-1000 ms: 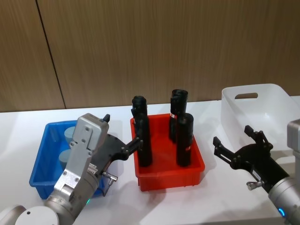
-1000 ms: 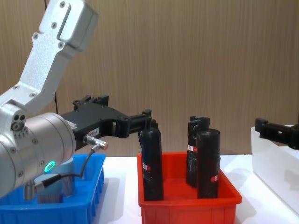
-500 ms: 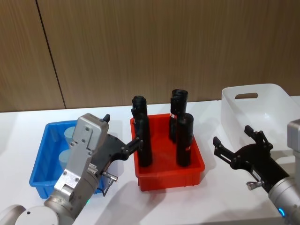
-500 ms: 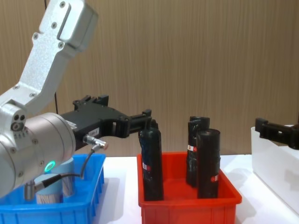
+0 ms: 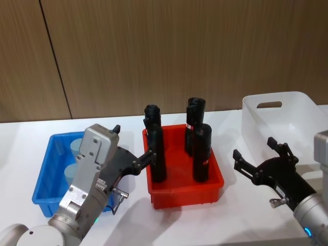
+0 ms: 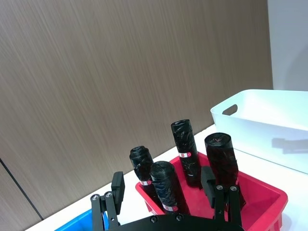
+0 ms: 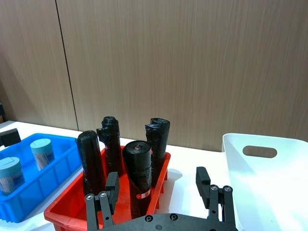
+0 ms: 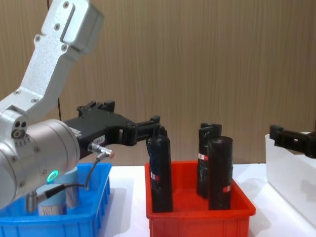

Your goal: Pick the cotton swabs from the blue box and place them into the white box.

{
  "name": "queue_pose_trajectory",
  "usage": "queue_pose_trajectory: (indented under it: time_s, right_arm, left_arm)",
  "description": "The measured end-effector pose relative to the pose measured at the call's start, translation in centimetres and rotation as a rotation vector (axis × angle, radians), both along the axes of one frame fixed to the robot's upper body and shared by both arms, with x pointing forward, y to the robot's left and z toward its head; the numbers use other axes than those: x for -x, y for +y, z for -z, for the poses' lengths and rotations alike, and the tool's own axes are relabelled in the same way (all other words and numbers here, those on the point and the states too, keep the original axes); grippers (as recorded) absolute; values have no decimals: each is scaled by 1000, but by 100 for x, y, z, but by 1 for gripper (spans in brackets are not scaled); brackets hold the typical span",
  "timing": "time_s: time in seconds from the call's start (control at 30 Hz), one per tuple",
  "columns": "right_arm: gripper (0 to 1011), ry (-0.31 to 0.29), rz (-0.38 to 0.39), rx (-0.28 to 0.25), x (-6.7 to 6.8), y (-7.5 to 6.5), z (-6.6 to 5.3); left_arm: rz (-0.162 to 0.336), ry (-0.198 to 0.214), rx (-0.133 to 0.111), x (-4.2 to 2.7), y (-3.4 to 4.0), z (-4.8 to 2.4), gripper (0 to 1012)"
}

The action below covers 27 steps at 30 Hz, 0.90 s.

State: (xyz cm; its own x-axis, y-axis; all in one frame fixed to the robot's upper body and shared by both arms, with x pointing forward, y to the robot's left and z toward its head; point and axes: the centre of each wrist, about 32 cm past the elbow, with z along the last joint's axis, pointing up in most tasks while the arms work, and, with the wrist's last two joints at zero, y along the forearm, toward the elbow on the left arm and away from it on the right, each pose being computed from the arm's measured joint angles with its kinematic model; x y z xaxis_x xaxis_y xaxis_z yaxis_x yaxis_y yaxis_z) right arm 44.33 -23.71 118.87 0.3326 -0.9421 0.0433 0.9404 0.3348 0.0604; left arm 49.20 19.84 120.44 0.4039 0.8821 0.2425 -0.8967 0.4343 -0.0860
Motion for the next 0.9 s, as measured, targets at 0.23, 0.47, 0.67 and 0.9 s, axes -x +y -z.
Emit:
queue_pose_trajectory:
  time_s: [0.23, 0.47, 0.67, 0.9]
  right_arm:
    - [1002, 0, 0, 0, 0, 0, 0]
    - [1002, 0, 0, 0, 0, 0, 0]
    - [1002, 0, 0, 0, 0, 0, 0]
    - [1002, 0, 0, 0, 0, 0, 0]
  left_arm:
    - [0, 0, 0, 0, 0, 0, 1004]
    - [0, 0, 0, 0, 0, 0, 1004]
    - [-2, 3, 0, -10, 0, -5, 1004]
    - [-20, 27, 5, -56, 20, -19, 1004]
